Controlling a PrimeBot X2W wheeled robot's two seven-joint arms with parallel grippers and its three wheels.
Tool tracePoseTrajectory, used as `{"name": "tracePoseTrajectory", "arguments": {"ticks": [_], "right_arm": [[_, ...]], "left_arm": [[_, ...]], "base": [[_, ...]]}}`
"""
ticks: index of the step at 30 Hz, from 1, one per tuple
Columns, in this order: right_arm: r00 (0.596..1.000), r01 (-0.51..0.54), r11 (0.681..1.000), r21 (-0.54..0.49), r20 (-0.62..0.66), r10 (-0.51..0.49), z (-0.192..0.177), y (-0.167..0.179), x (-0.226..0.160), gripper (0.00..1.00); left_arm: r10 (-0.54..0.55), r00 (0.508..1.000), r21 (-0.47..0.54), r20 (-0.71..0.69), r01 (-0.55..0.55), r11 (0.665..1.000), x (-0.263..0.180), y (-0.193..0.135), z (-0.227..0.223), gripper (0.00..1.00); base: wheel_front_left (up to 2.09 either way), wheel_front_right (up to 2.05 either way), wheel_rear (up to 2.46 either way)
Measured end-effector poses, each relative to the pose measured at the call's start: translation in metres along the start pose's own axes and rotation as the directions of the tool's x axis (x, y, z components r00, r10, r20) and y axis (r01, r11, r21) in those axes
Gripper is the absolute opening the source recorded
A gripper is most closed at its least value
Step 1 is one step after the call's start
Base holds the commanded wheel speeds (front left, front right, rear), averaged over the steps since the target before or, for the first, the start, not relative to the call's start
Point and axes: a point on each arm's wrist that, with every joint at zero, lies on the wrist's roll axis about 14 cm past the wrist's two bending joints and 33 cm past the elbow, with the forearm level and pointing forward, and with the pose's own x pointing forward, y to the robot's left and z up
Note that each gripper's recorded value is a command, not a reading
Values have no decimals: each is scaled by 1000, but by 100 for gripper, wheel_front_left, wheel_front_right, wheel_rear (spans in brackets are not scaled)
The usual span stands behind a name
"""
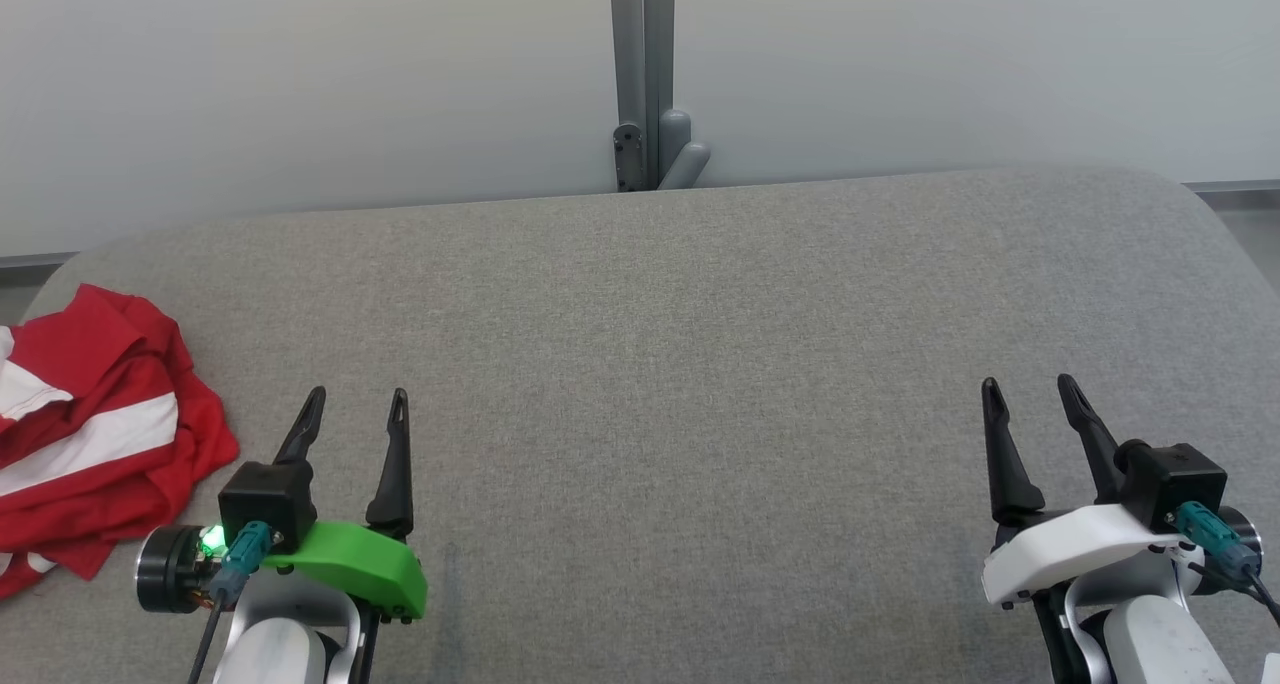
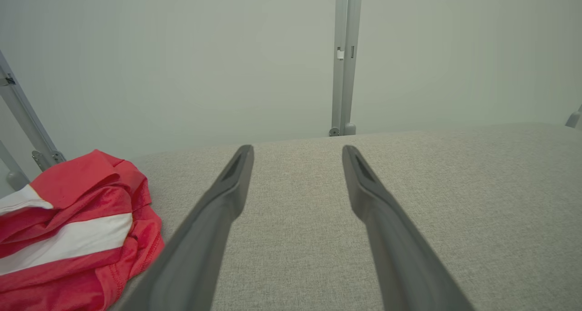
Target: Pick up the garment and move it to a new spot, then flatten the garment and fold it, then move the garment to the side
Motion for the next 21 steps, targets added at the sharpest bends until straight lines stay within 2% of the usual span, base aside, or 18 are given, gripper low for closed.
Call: {"name": "tracePoseTrajectory", "arguments": {"ticks": [16,21], "right_arm": [[1000,-3,1000,6,3,2,-1,2,0,100],[1000,-26,1000,1,14,26,2,9,6,100]], "left_arm": [[7,1000,-21,-9,-8,1000,-1,1,-3,100],[50,999,-29,8,-50,998,-5,13,2,100]], "base": [[0,0,0],[0,0,0]]}}
